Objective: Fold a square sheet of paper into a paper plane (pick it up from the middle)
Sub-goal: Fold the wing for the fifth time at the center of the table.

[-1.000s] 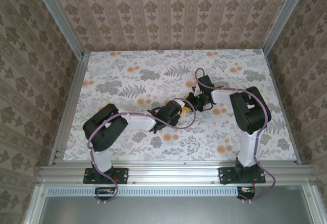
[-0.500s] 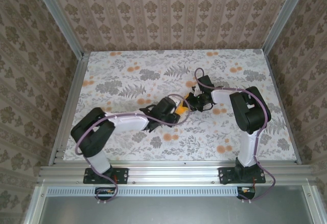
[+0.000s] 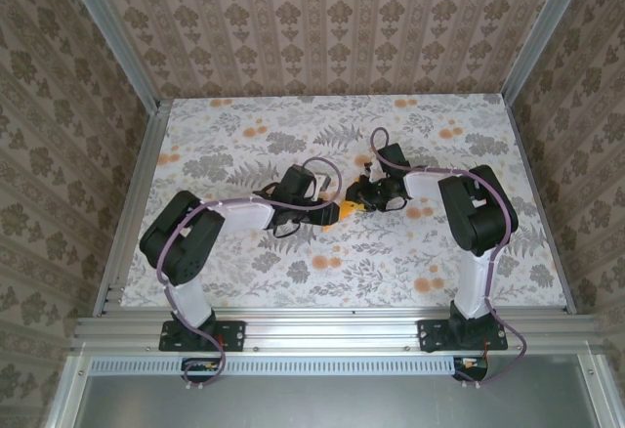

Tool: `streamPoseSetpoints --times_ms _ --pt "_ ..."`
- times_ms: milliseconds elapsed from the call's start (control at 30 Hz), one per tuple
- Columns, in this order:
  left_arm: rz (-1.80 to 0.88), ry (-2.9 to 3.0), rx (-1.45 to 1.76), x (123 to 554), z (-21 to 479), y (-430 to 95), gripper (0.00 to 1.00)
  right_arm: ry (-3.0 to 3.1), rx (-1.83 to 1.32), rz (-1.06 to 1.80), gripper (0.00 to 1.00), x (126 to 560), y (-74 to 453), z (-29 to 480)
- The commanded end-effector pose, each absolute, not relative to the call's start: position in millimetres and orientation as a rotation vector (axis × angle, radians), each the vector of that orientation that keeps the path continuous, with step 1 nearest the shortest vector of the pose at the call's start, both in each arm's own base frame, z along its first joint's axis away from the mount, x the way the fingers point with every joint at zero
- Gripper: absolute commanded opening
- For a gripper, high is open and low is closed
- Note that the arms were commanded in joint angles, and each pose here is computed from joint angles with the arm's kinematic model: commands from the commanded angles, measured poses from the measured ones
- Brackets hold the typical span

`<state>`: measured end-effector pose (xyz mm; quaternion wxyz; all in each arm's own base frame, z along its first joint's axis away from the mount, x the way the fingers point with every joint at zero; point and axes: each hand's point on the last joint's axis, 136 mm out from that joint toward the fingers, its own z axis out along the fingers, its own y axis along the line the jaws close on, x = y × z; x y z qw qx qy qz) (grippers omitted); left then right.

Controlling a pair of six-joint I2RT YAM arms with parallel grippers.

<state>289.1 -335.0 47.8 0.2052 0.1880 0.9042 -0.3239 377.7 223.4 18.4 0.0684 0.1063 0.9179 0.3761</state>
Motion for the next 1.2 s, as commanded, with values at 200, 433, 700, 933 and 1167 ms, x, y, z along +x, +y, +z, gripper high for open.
streamPoseSetpoints --times_ms 200,433,700,933,1167 --pt "-0.838 2.436 0.548 295.1 47.8 -328.0 0.44 2.794 0.417 1.158 0.27 371.2 216.0 2.0" --pt "-0.653 2.355 0.753 281.7 35.6 -332.7 0.32 2.808 0.476 1.169 0.27 373.2 217.0 17.1" --pt "-0.463 2.292 0.837 279.3 17.4 -326.5 0.12 2.813 0.504 1.14 0.26 377.1 215.0 24.4" --pt "-0.289 2.234 0.945 276.7 9.7 -327.2 0.03 2.808 0.485 1.128 0.3 373.2 220.7 41.4" --pt "-0.139 2.183 1.02 276.8 2.9 -328.3 0.0 2.736 0.487 1.194 0.34 369.8 232.6 61.0"
